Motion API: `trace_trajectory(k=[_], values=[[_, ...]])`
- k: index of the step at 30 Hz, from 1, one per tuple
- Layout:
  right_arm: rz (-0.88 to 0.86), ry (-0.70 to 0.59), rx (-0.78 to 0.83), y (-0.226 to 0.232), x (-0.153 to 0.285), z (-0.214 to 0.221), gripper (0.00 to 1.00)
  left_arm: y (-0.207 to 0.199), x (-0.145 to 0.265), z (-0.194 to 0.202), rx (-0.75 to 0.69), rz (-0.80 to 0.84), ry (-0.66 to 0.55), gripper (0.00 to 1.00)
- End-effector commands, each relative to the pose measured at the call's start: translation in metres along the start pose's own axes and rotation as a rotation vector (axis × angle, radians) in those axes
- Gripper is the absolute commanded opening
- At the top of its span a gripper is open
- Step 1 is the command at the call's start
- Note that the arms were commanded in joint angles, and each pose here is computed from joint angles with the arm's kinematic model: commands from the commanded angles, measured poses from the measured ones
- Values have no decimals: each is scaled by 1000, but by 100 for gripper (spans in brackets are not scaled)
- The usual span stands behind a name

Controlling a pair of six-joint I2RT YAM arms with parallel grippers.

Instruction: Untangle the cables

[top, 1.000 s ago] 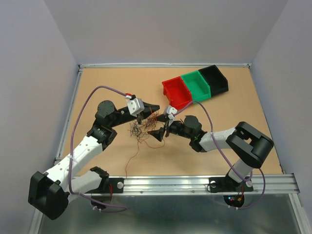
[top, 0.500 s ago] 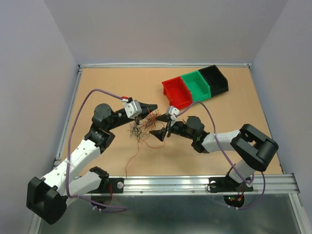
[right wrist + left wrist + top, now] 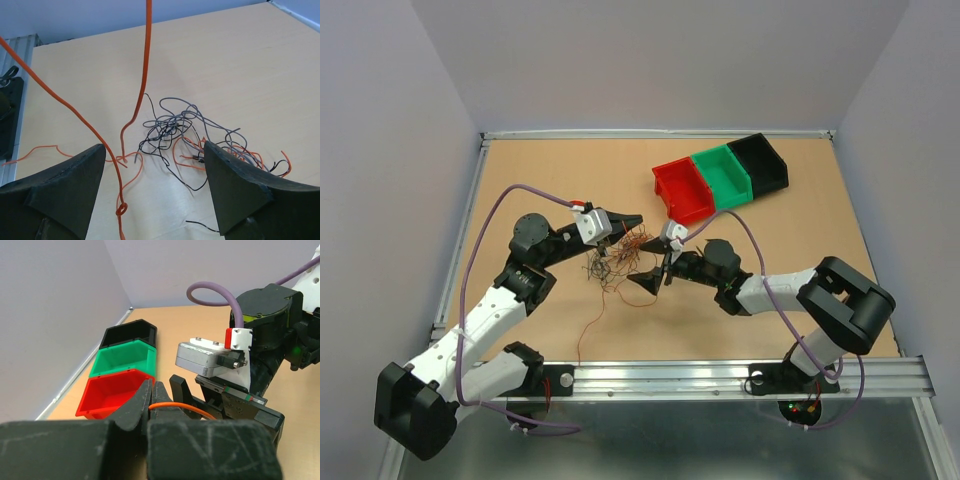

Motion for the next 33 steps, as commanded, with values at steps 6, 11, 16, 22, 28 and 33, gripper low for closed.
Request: trace_trajectory(k=[6, 11, 16, 22, 28, 33], values=[[-79, -41, 25, 0, -11, -8, 82, -1, -2, -11, -41, 29, -53, 0], [-127, -67, 28, -4, -28, -15, 74, 1, -5, -6, -28, 29, -38, 0], [-177, -88, 9, -4, -36, -16, 59, 4, -6, -7, -14, 2, -33, 0], [-193, -131, -13, -2, -39, -22, 5, 10, -6, -7, 25, -79, -38, 0], [-175, -116, -30, 6, -20, -20, 1, 27, 0, -8, 82, -207, -64, 0], [-184, -85, -67, 19, 7, -12, 1, 46, 3, -1, 110, -348, -47, 0]])
Point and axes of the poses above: each gripper's point midway between its finger pads, its own x axis back along the fingers, its own y axis along the line the jaws close on, z = x × y, the point moved 10 cm from there along x, back along the fingers, and after that the axes turned 6 degrees about x, right-handed, at the moved point
